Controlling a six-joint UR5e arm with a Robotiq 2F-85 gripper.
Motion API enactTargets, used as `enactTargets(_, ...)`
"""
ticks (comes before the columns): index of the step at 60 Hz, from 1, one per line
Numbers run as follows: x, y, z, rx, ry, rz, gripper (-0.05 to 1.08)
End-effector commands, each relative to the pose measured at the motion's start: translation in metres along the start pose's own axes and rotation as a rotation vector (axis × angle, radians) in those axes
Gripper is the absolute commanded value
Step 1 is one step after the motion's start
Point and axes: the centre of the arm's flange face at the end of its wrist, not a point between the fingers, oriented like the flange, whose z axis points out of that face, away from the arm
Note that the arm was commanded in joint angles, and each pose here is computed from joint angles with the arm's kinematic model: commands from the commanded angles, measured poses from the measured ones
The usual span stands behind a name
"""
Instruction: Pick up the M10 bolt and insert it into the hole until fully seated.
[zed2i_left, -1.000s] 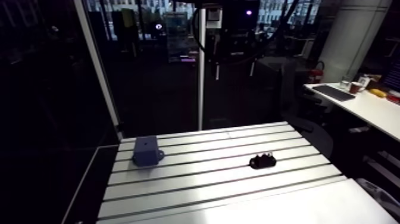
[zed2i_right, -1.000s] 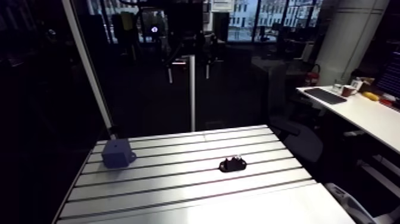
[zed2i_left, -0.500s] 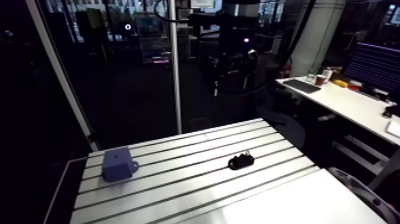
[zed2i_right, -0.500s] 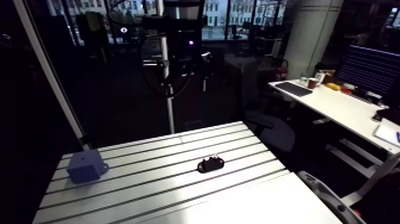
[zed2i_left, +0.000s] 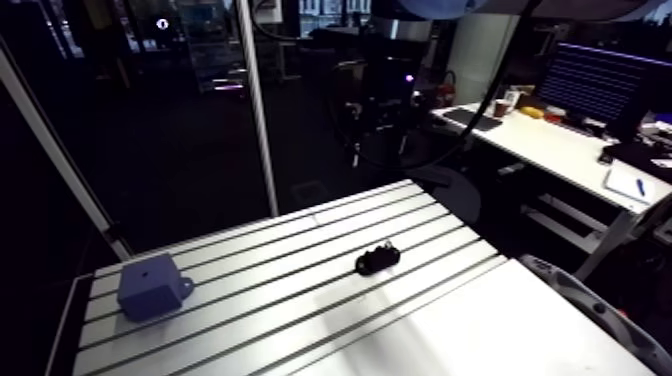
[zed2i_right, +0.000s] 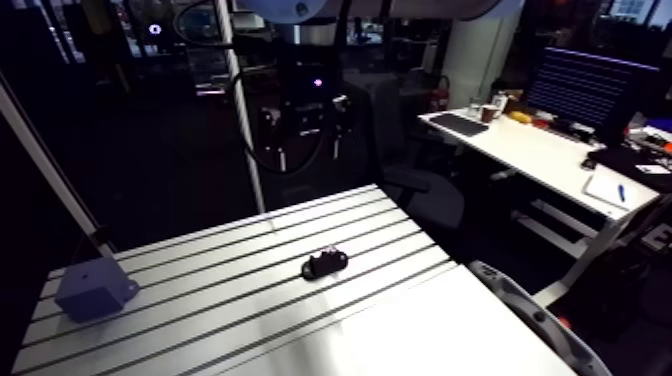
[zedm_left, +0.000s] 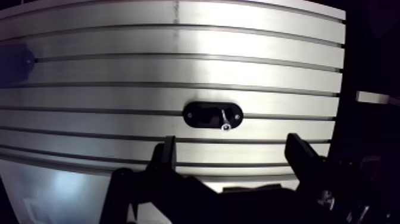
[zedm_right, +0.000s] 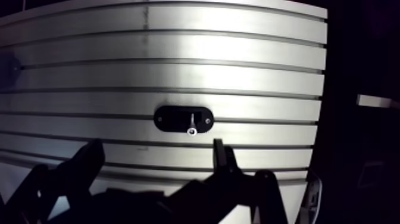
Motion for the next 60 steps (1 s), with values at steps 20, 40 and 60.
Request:
enactTargets(20, -0.013, 0.011, 0.064, 0.017, -0.033, 0.021, 0.01)
enactTargets(40, -0.016, 0.014, 0.088, 0.020, -0.052, 0.028, 0.01)
enactTargets(60, -0.022, 0.026, 0.116, 0.020, -0.056, 0.045, 0.05)
